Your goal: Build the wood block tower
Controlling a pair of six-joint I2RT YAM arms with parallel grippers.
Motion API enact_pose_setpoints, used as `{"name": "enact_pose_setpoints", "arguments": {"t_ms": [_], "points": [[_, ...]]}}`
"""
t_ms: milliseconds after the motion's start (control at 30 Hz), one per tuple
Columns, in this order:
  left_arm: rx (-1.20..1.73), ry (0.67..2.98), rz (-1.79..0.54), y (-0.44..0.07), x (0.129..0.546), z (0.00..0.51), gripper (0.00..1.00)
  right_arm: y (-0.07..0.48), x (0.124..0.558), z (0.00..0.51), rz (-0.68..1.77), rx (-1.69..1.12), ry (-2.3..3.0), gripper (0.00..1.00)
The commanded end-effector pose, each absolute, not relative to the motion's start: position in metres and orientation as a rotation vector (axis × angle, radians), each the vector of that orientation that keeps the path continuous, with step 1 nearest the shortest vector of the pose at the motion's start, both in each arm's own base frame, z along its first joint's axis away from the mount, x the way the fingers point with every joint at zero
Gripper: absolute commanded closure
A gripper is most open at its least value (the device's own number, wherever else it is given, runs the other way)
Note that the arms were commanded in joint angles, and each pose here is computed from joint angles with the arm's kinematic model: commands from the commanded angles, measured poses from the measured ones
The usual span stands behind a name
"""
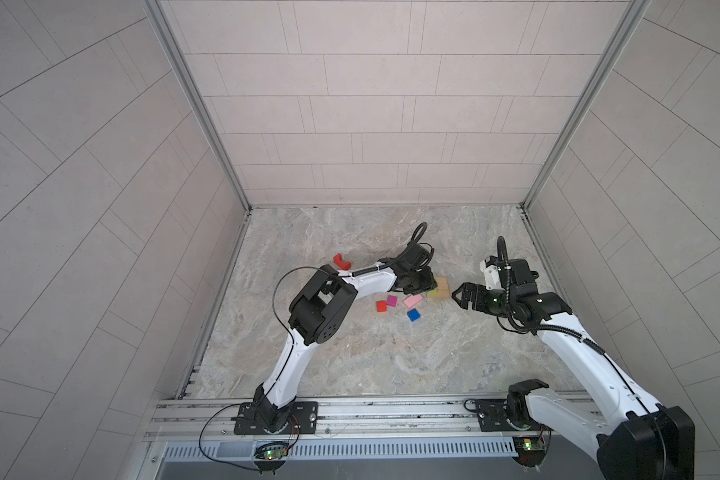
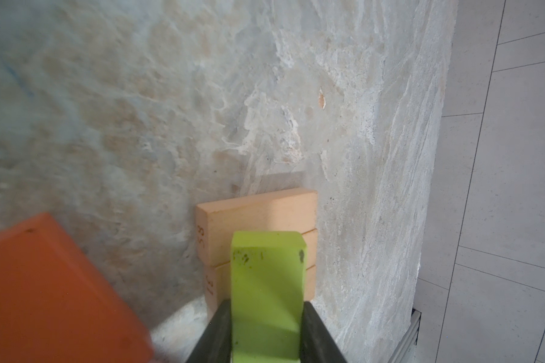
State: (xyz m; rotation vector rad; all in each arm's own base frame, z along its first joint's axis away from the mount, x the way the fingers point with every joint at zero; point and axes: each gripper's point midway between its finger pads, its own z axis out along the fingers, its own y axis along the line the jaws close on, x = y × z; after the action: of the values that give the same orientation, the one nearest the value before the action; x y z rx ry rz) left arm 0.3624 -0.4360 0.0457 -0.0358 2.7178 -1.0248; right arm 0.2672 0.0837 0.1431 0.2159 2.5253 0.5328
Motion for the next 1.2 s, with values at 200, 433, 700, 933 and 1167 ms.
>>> {"name": "enact_pose_setpoints", "arguments": {"t_ms": [200,433,700,933,1167], "points": [[-0.018,2.704,-1.033,-0.443,0.366,0.047,0.63,0.081,0.262,0.14,0.524,0.212,2.539,0.02],[-0.014,2.701,-1.041,-0.445,0.366,0.048,0.58,0.081,0.262,0.14,0.526,0.211,2.54,0.02],[-0.011,2.695,-1.057,-0.446,0.366,0.051,0.57,0.082,0.261,0.14,0.53,0.21,2.541,0.02],[0.005,2.657,-1.086,-0.445,0.364,0.074,0.57,0.079,0.263,0.139,0.508,0.212,2.542,0.02],[0.024,2.635,-1.061,-0.432,0.36,0.093,0.56,0.077,0.266,0.133,0.474,0.207,2.568,0.03]]}}
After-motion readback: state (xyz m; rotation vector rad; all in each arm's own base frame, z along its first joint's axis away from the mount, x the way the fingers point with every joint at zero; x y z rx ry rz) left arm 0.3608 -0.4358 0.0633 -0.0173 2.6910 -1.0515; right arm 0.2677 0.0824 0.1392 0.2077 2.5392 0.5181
